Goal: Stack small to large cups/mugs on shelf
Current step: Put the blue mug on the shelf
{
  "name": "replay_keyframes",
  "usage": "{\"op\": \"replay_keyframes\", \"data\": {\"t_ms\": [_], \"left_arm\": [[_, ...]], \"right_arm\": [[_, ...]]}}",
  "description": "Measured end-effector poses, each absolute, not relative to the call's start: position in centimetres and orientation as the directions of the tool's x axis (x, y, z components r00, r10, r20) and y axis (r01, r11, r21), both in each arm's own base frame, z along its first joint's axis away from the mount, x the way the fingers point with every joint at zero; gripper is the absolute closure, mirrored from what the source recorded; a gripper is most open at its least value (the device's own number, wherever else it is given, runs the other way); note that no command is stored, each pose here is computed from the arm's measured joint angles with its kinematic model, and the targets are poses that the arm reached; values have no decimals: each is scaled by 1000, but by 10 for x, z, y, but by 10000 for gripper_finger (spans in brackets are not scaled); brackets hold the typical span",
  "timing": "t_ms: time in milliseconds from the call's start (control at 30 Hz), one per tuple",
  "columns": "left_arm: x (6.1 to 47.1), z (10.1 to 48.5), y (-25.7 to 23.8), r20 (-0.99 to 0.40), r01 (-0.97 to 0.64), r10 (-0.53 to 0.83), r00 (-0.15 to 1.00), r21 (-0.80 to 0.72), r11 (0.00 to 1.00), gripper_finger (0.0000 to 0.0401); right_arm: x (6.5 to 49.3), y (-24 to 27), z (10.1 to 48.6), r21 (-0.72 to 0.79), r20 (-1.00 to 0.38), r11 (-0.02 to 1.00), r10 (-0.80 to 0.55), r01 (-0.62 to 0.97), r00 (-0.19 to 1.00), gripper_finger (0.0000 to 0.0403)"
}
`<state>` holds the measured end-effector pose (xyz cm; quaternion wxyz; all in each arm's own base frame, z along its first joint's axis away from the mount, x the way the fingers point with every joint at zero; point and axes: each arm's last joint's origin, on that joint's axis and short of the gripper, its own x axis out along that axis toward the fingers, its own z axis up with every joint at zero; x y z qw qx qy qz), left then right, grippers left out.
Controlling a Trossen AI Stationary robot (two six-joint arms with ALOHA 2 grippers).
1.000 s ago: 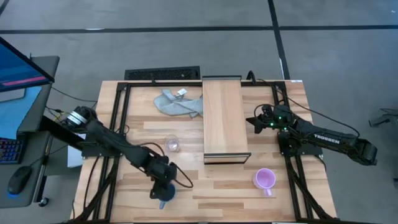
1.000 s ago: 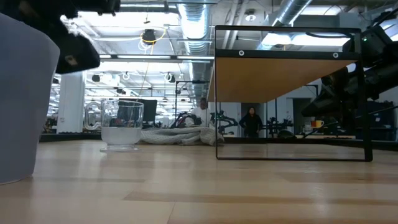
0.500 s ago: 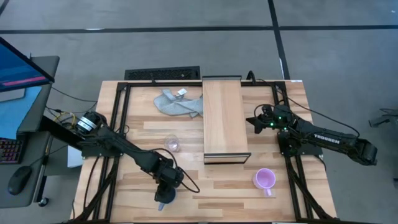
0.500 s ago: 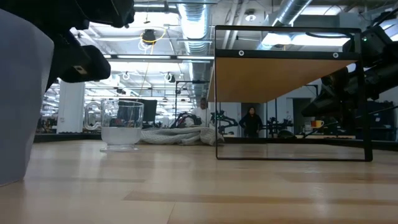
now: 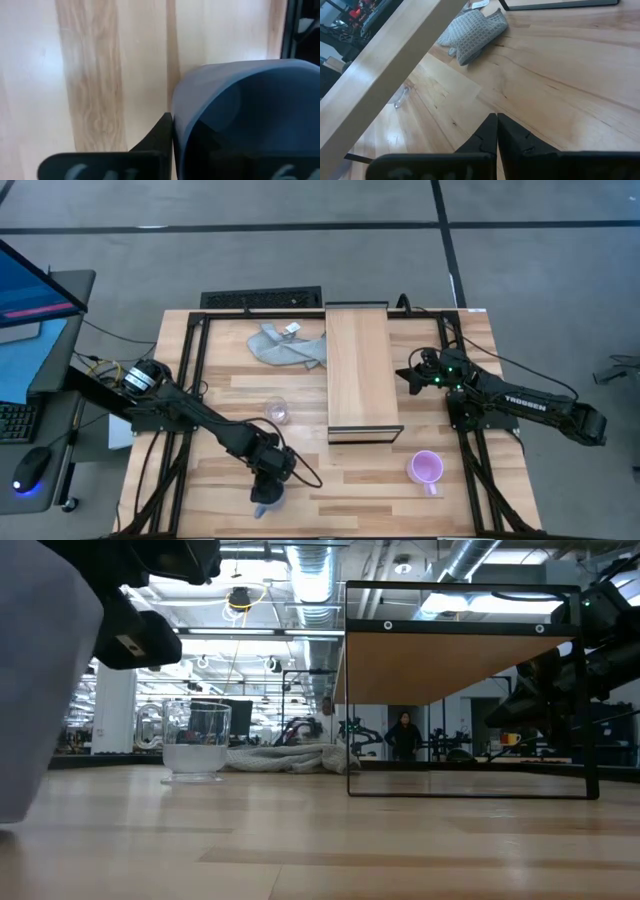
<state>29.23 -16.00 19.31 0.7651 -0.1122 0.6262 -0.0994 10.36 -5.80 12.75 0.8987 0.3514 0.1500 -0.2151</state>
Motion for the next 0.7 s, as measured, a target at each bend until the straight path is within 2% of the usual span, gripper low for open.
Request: {"op": "replay_keyframes", "data": {"t_ms": [133, 267, 467, 700], "left_arm": [[298, 195, -155, -929, -13, -295, 222, -305, 952, 391], [312, 210, -149, -909, -8, -288, 302, -305, 952, 391], [329, 233, -136, -887, 39, -224, 404, -229, 973, 391], [341, 246, -121, -864, 35, -207, 459, -215, 976, 391]], "right_arm": [[104, -58, 128, 567, -421, 661, -281, 492, 863, 369], [104, -58, 128, 567, -421, 661, -281, 492, 863, 369], [104, -58, 128, 567, -421, 661, -281, 492, 863, 369], [104, -58, 128, 567, -420, 661, -281, 492, 863, 369]]}}
